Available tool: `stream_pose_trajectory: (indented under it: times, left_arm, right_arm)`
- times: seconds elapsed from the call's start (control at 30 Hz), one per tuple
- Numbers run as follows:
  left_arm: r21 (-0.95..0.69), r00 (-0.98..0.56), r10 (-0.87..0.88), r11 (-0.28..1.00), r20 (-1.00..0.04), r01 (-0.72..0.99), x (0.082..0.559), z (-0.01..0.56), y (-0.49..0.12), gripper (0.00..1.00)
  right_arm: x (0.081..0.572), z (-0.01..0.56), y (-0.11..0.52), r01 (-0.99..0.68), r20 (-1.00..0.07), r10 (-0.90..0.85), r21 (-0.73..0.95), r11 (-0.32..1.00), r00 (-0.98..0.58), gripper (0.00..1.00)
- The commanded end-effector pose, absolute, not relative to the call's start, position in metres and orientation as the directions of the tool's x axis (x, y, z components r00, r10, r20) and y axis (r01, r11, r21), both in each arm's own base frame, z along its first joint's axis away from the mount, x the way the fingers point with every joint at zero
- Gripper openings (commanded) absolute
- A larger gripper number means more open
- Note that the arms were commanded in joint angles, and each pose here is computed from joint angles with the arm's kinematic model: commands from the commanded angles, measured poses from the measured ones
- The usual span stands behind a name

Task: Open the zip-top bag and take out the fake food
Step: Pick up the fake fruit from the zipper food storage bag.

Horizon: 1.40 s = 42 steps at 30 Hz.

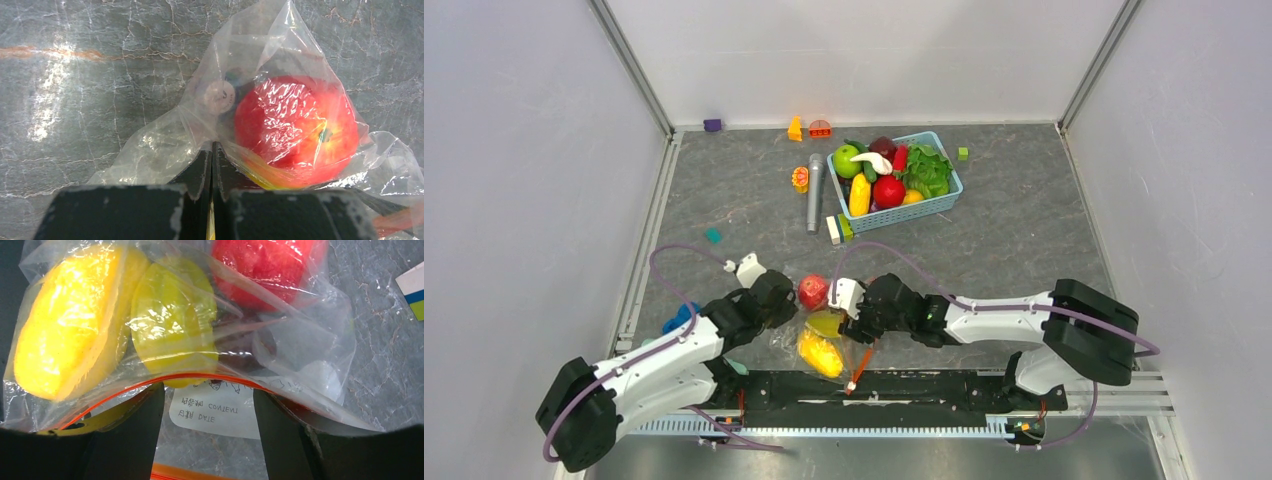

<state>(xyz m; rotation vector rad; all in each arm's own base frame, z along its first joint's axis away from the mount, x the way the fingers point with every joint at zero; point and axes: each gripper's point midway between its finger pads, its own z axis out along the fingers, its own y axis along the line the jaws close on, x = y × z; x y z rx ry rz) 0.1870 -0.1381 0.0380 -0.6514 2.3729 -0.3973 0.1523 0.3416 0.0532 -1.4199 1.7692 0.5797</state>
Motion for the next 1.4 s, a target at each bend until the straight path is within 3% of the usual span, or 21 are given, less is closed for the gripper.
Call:
stream_pose_trajectory:
  times: [0.0,0.43,0.83,1.37]
  left_arm:
    - [-0.467,-0.647,-0.565,0.815,-0.512,-0.342,0.198,0.046,-0.146,0.02]
    - [-0.461,-0.684,-0.535,0.830,-0.496,-0.314,0.204,0.039,-0.161,0.02]
    - [-0.449,-0.718,-0.509,0.842,-0.475,-0.301,0.203,0.026,-0.169,0.02]
    - [-0.450,-0.725,-0.505,0.842,-0.468,-0.296,0.202,0.024,-0.171,0.02]
  right_arm:
    - [0.154,0.065,0.357,-0.966,-0.806,-0.592,-0.156,0.207,0.003,0.72]
    - [0.143,0.075,0.388,-0.981,-0.838,-0.546,-0.125,0.147,0.024,0.77]
    - [0.141,0.054,0.402,-0.989,-0.819,-0.574,-0.084,0.119,0.001,0.75]
    - [0.143,0.027,0.400,-0.985,-0.786,-0.615,-0.055,0.165,-0.059,0.55]
